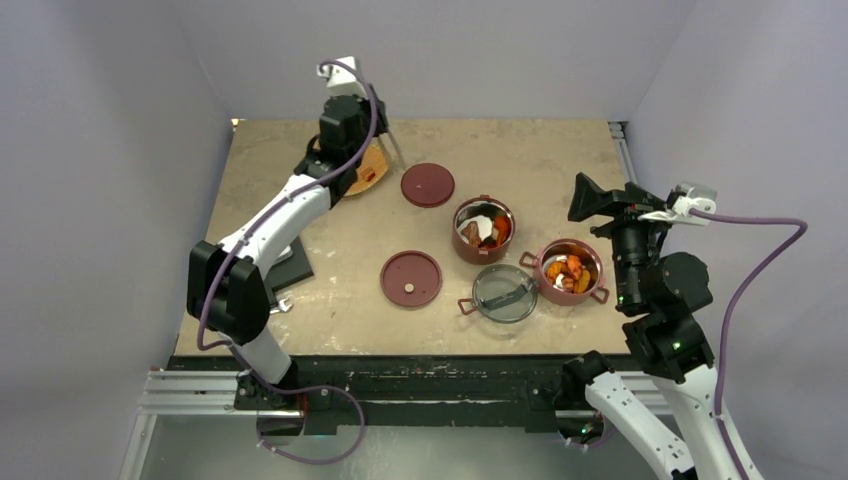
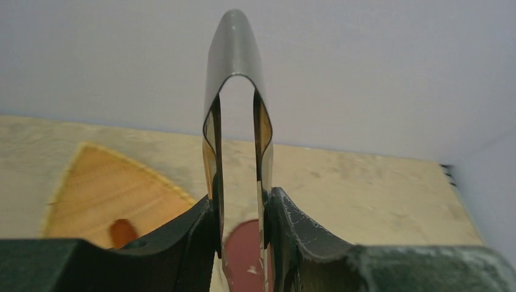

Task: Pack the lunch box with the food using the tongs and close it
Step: Pick up the fake food from the plate.

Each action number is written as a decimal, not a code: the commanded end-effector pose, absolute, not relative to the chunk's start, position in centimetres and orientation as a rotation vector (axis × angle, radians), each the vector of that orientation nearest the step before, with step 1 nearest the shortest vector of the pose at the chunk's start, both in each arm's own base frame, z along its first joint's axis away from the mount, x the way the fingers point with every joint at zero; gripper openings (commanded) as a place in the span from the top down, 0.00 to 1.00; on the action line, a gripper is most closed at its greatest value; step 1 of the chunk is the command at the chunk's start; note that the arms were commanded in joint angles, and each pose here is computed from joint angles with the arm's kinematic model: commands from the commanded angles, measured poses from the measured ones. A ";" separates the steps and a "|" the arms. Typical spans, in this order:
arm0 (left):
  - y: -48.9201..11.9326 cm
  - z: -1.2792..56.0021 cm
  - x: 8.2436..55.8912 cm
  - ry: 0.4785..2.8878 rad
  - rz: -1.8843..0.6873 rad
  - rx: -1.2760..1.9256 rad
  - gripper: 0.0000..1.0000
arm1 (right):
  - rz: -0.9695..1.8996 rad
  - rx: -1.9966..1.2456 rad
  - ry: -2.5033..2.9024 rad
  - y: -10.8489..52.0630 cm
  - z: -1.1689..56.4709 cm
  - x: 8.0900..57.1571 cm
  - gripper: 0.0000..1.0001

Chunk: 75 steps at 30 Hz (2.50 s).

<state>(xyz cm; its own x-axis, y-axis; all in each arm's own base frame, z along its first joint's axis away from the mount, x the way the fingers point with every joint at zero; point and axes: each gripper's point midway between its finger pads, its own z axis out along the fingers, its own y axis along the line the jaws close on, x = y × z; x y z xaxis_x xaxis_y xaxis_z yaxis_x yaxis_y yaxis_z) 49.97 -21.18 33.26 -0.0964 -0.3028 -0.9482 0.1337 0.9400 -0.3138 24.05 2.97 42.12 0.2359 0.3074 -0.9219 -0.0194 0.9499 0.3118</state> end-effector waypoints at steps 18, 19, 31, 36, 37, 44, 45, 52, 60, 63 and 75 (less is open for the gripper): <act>-6.3 26.9 56.7 1.606 -0.042 -0.402 0.64 | 0.204 0.296 1.262 1.4 43.9 22.5 0.05; -6.1 26.8 56.7 1.604 -0.033 -0.405 0.63 | 0.201 0.296 1.265 1.4 43.8 22.5 0.05; -5.8 23.0 58.6 1.665 -0.009 -0.389 0.62 | 0.199 0.294 1.269 1.4 43.8 22.7 0.04; -5.6 22.2 59.2 1.676 -0.005 -0.386 0.63 | 0.190 0.295 1.269 1.4 43.8 22.7 0.04; -5.8 22.0 59.3 1.678 -0.010 -0.382 0.62 | 0.190 0.294 1.269 1.4 43.8 22.7 0.04; -5.7 21.5 59.9 1.679 -0.017 -0.384 0.62 | 0.190 0.295 1.270 1.4 43.8 22.8 0.04; -5.7 21.6 59.9 1.677 -0.019 -0.385 0.63 | 0.189 0.294 1.270 1.3 43.8 22.7 0.04; -5.3 21.6 60.6 1.666 -0.024 -0.389 0.62 | 0.187 0.292 1.270 1.4 43.9 22.8 0.04; -5.0 21.1 61.2 1.673 -0.028 -0.380 0.64 | 0.187 0.290 1.270 1.4 44.0 22.9 0.04; -5.1 21.3 61.3 1.669 -0.042 -0.381 0.69 | 0.189 0.289 1.268 1.5 44.1 22.9 0.04; -5.1 24.4 60.0 1.615 -0.077 -0.383 0.79 | 0.193 0.293 1.269 1.5 43.9 22.9 0.05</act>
